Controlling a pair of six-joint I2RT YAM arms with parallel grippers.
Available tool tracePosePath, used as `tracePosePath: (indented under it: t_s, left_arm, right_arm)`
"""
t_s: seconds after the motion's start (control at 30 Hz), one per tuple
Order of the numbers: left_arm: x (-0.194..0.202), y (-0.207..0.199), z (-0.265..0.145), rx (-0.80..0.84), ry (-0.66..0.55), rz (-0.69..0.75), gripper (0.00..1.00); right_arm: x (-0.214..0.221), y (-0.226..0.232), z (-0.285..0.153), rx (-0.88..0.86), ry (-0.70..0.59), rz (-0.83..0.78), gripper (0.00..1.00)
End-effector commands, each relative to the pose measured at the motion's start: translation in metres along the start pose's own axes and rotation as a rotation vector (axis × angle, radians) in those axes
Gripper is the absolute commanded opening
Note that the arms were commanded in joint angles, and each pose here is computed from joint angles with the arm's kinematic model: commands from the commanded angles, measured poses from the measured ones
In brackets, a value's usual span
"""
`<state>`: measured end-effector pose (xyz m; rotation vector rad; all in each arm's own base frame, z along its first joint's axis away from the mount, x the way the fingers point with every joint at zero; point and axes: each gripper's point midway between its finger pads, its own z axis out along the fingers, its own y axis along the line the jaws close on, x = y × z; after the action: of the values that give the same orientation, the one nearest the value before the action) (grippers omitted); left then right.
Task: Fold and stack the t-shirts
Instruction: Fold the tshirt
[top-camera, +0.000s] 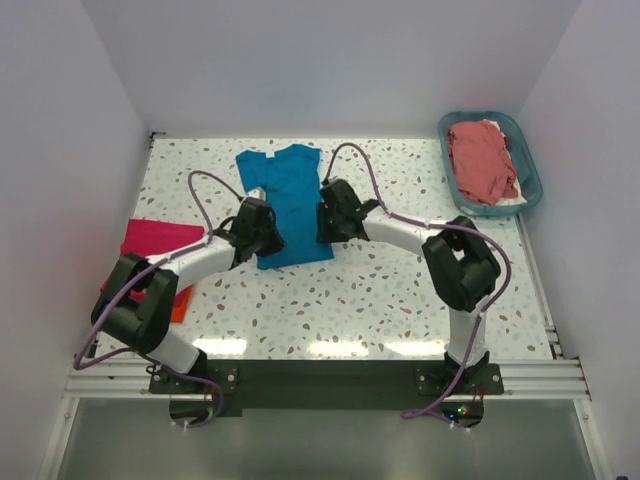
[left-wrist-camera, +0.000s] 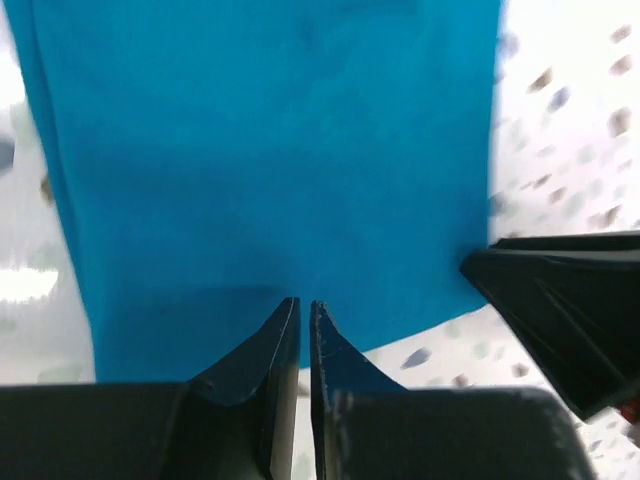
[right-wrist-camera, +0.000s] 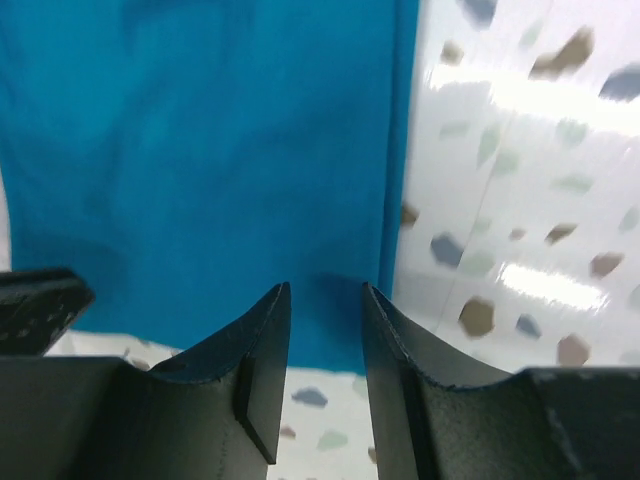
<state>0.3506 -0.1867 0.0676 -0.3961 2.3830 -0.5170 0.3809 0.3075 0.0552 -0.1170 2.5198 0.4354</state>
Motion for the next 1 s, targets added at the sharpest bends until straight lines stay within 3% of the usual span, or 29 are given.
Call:
tracePosePath:
  t_s: [0.0, 0.13, 0.4, 0.5, 0.57, 0.67, 0.97]
  left_arm:
    - [0.020, 0.020, 0.001, -0.052, -0.007, -0.034, 0.12]
    - [0.061, 0.048, 0.005, -0.108, 0.074, -0.047, 0.08]
    - [0.071, 0.050, -0.009, -0.076, 0.076, -0.039, 0.11]
    - [0.059, 0.043, -0.021, -0.062, 0.037, -0.035, 0.26]
    - [0.051, 0.041, -0.032, -0.063, 0.012, -0.036, 0.41]
    - [0.050, 0.052, -0.039, -0.089, -0.004, -0.055, 0.52]
    - [0.061, 0.078, -0.034, -0.096, 0.016, -0.127, 0.54]
  right_arm:
    - [0.014, 0.005, -0.008, -0.026, -0.018, 0.017, 0.37]
    - [0.052, -0.015, -0.005, 0.019, 0.047, 0.021, 0.34]
    - [0.079, -0.028, -0.015, 0.041, 0.072, 0.009, 0.35]
    - [0.079, -0.026, -0.018, 0.039, 0.066, 0.012, 0.37]
    - [0.076, -0.024, -0.022, 0.031, 0.058, 0.014, 0.40]
    - [0.075, -0.022, -0.024, 0.019, 0.055, 0.024, 0.44]
    - [0.078, -0.007, -0.019, -0.043, 0.079, 0.060, 0.44]
